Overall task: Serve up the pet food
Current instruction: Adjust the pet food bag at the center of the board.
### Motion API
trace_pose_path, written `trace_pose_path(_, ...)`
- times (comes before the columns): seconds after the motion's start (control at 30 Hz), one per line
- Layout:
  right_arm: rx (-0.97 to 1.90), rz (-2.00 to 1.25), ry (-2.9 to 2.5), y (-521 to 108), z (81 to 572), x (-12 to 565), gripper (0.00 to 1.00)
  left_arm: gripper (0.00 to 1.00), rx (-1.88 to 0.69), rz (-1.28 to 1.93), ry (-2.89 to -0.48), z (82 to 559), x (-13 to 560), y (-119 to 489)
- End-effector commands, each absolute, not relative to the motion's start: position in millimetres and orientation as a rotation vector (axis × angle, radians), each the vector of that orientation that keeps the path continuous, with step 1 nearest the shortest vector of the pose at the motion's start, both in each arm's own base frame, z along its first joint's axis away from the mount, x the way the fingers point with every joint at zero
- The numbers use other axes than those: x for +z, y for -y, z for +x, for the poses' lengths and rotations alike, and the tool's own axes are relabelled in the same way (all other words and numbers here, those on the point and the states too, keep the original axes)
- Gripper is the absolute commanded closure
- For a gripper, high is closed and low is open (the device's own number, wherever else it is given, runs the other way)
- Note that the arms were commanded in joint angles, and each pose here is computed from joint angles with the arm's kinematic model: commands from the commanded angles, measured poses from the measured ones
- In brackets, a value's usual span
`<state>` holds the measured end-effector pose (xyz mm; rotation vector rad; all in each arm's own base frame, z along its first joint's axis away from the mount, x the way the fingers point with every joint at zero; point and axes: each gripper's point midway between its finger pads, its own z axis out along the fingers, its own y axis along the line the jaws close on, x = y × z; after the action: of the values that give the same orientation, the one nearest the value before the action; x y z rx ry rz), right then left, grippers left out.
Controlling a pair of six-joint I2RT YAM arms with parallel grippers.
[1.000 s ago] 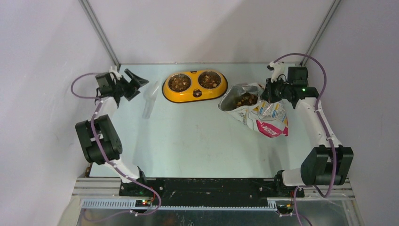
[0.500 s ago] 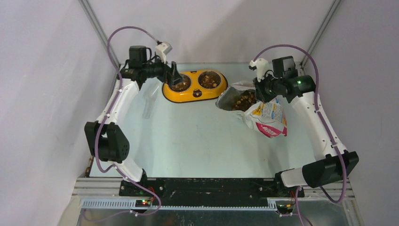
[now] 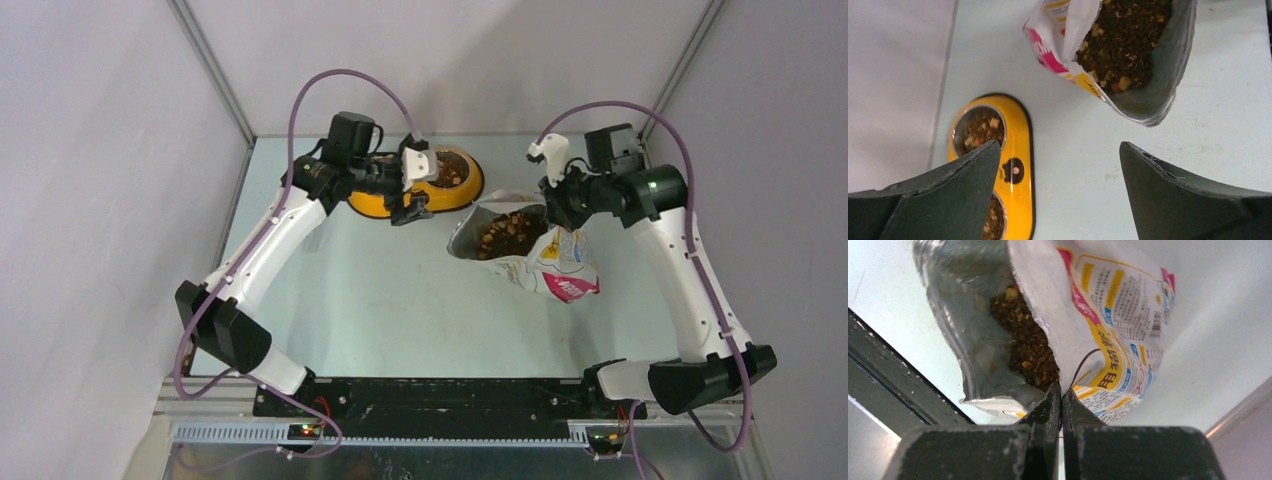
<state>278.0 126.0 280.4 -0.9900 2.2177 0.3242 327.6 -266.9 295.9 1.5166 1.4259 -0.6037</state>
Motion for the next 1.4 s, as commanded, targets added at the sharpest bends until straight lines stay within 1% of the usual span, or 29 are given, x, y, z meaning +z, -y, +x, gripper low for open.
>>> trace_pose_path(0.0, 0.342, -0.98, -1.812, -127.0, 280.4, 379.0, 1.0, 0.06, -0.551, 1.708, -1.223, 317.2, 302.6, 285.7)
trace_pose_path(0.2, 0.403, -0.99, -1.859, -110.1, 274.7, 361.5, 1.0, 0.11, -0.499, 1.889, -1.029, 314.4, 297.7, 321.2)
trace_pose_path(0.37, 0.429, -0.958, -1.902, -102.8, 280.1, 350.3, 1.0, 0.15, -0.497, 1.997, -0.92, 310.2, 284.6, 350.5)
trace_pose_path(0.4, 0.429, -0.951, -1.903, -102.4, 281.8, 350.3, 1.0, 0.16, -0.485, 2.016, -0.868, 307.3, 288.5, 356.9)
trace_pose_path(0.47, 0.434, -0.934, -1.909, -101.9, 284.9, 349.5, 1.0, 0.18, -0.502, 2.066, -0.819, 298.7, 282.0, 365.3)
trace_pose_path(0.6, 0.434, -0.911, -1.911, -100.5, 290.1, 350.2, 1.0, 0.29, -0.521, 2.148, -0.738, 285.2, 267.9, 375.2)
trace_pose_path(0.67, 0.44, -0.9, -1.915, -99.9, 291.7, 350.6, 1.0, 0.35, -0.513, 2.177, -0.723, 283.4, 259.4, 377.7)
trace_pose_path(0.9, 0.481, -0.892, -1.924, -100.2, 292.3, 345.6, 1.0, 0.4, -0.521, 2.204, -0.698, 278.7, 248.0, 386.3)
trace_pose_path(0.97, 0.511, -0.892, -1.933, -101.8, 292.7, 340.8, 1.0, 0.42, -0.512, 2.213, -0.697, 277.3, 245.7, 389.5)
trace_pose_path(1.1, 0.55, -0.9, -1.939, -105.3, 292.2, 333.2, 1.0, 0.52, -0.51, 2.21, -0.719, 277.0, 243.0, 396.9)
trace_pose_path(1.13, 0.552, -0.903, -1.939, -105.5, 291.9, 332.2, 1.0, 0.55, -0.503, 2.21, -0.722, 277.8, 242.3, 399.3)
trace_pose_path(1.3, 0.546, -0.877, -1.966, -96.1, 294.7, 324.6, 1.0, 0.6, -0.486, 2.211, -0.734, 277.4, 241.2, 405.4)
trace_pose_path(1.37, 0.545, -0.877, -1.967, -95.2, 294.3, 323.9, 1.0, 0.65, -0.481, 2.21, -0.748, 277.5, 240.0, 408.0)
